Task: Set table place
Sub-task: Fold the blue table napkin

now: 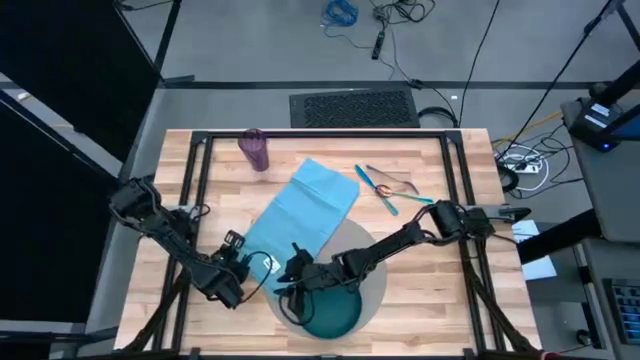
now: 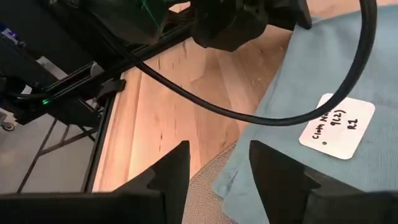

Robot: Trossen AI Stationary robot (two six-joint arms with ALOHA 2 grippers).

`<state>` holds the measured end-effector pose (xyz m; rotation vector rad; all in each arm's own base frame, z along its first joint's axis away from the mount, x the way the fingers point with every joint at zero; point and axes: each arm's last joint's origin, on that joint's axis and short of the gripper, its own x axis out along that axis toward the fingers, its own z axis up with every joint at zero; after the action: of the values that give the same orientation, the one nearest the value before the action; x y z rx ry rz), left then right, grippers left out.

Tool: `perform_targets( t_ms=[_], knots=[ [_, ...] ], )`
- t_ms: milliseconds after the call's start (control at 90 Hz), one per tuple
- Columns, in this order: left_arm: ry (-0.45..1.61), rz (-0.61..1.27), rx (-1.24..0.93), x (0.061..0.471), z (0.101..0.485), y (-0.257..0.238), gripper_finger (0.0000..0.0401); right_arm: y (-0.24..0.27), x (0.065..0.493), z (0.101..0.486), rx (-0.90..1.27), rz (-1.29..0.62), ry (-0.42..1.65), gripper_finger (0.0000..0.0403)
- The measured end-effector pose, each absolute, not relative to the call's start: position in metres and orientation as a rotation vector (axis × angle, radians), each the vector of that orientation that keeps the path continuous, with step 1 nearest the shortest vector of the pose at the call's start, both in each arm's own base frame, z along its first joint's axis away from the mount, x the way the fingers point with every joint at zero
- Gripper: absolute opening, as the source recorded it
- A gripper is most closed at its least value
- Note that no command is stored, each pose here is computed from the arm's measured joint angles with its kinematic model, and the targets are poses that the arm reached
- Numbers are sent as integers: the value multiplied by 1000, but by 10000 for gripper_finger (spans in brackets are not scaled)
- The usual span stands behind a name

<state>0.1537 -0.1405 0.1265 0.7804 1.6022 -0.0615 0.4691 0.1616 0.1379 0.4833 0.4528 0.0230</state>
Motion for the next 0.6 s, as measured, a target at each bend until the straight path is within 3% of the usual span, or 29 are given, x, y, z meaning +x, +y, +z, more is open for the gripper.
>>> perform_targets(
  t_ms=[256, 600],
  knots=[
    [1607, -32, 738, 161, 130, -136, 0, 162, 469, 138, 462, 30, 454, 153],
    [1536, 23, 659, 166, 148, -127, 0, 175, 464, 132, 261, 102, 470, 168]
  ],
)
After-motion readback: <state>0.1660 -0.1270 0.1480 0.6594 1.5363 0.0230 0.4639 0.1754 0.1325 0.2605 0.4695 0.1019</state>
